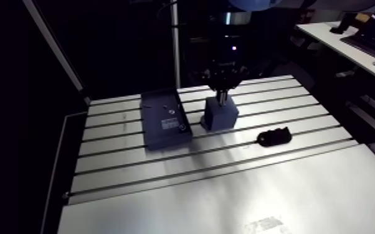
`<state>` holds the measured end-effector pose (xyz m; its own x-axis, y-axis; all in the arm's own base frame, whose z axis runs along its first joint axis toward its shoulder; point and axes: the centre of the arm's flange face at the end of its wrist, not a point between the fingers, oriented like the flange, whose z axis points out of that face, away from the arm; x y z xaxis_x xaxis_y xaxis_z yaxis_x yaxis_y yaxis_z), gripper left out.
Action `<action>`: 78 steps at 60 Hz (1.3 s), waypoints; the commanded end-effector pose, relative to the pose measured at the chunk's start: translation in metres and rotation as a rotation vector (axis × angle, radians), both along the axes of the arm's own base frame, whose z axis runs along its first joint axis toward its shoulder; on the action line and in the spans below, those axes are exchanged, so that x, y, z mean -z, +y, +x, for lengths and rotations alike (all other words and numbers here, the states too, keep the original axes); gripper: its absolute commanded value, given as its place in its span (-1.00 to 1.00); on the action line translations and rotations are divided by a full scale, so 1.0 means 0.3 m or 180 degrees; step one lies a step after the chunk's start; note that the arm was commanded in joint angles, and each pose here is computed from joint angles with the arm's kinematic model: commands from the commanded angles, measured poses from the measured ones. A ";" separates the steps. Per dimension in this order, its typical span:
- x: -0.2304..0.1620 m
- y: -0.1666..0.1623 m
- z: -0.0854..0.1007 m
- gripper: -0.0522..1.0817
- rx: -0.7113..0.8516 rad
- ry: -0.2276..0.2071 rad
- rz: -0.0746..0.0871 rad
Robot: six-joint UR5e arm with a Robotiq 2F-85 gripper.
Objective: Pick up the M10 bolt and insert it into the hex recess until seated.
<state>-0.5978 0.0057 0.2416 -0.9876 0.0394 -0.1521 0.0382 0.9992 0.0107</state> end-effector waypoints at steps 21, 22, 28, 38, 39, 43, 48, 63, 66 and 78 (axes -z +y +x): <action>0.016 0.002 0.004 0.99 -0.0049 0.0027 0.0008; 0.021 0.004 0.005 0.99 -0.0065 0.0018 0.0004; 0.030 0.004 0.006 0.99 -0.0082 0.0002 -0.0003; 0.033 0.005 0.006 0.99 -0.0087 -0.0003 -0.0005; 0.033 0.005 0.006 0.99 -0.0087 -0.0003 -0.0005; 0.033 0.005 0.006 0.99 -0.0091 -0.0003 -0.0006; 0.033 0.005 0.006 0.99 -0.0092 0.0001 -0.0005; 0.035 0.008 0.005 0.99 -0.0092 -0.0004 -0.0006; 0.038 0.008 0.005 0.99 -0.0092 -0.0011 -0.0008; 0.048 0.009 0.002 0.99 -0.0105 -0.0023 -0.0009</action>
<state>-0.5965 0.0081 0.2292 -0.9877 0.0107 -0.1563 0.0095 0.9999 0.0082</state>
